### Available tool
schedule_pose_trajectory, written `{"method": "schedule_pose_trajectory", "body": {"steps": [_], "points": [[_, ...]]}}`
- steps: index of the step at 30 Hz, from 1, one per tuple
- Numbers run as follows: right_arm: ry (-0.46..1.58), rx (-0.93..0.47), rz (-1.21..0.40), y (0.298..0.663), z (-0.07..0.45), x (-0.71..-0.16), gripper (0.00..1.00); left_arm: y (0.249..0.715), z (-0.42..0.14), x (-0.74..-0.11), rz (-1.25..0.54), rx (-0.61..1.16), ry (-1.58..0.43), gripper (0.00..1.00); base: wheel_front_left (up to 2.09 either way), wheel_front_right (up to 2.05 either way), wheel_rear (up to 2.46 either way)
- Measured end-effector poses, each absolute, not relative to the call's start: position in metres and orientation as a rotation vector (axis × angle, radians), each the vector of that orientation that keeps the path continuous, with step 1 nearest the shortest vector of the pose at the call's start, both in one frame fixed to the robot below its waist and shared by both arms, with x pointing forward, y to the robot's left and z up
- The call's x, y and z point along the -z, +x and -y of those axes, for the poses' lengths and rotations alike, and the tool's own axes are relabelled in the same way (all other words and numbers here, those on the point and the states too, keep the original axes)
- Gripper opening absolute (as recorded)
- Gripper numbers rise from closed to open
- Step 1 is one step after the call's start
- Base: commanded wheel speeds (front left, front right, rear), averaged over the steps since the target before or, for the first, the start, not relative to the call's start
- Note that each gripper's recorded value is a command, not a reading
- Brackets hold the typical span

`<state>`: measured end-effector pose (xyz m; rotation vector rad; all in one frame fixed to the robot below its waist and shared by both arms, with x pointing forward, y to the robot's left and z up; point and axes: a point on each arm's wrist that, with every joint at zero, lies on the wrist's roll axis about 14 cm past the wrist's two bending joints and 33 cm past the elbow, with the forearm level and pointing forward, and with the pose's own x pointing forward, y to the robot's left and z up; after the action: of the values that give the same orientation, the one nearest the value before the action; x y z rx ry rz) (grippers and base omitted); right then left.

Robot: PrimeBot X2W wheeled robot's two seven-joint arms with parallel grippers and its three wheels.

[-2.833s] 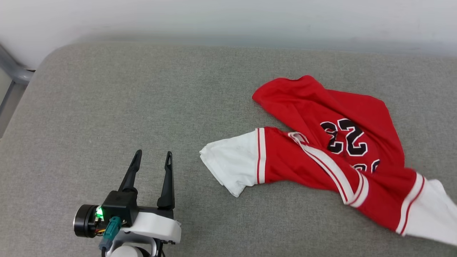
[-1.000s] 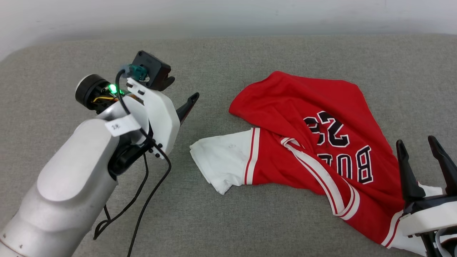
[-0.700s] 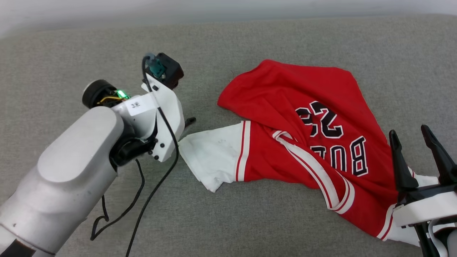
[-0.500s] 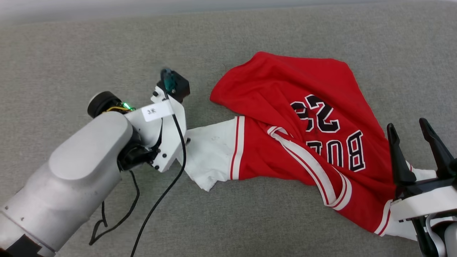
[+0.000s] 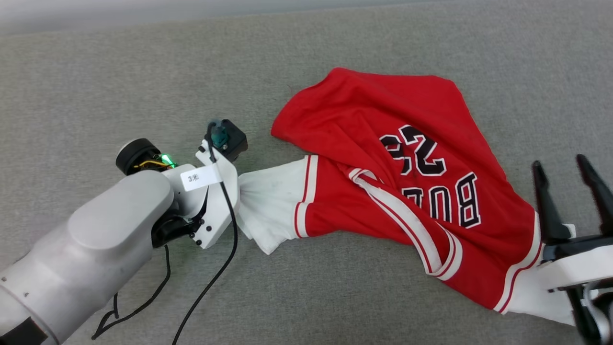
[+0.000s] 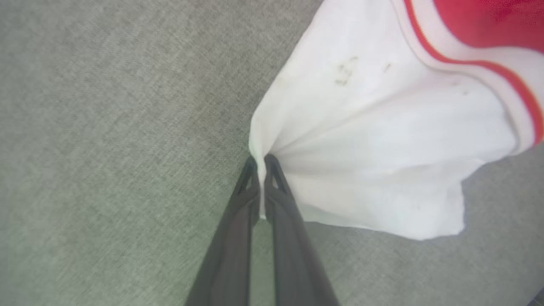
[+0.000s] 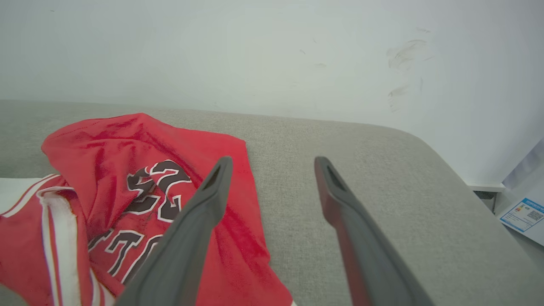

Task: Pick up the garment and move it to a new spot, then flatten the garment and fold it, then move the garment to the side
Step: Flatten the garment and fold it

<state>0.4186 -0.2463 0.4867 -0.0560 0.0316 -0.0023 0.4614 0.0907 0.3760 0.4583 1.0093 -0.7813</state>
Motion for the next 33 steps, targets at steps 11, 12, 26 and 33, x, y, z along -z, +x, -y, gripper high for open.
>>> {"method": "schedule_pose_trajectory", "body": {"steps": [11,12,26,33], "points": [[-0.202,-0.003,-0.105,0.408,0.283,-0.518,1.0,0.478,-0.128,-0.432,-0.719,0.642,0.349,0.0,0.0,0.0,0.0],[-0.206,-0.016,-0.133,0.407,0.283,-0.519,1.0,0.478,-0.135,-0.435,-0.706,0.62,0.348,0.0,0.0,0.0,0.0],[-0.197,-0.203,-0.788,0.335,0.271,-0.461,1.0,0.464,-0.162,-0.453,-0.618,0.518,0.304,0.0,0.0,0.0,0.0],[-0.154,-0.243,-0.955,0.314,0.258,-0.421,1.0,0.463,-0.157,-0.453,-0.596,0.531,0.303,0.0,0.0,0.0,0.0]]}}
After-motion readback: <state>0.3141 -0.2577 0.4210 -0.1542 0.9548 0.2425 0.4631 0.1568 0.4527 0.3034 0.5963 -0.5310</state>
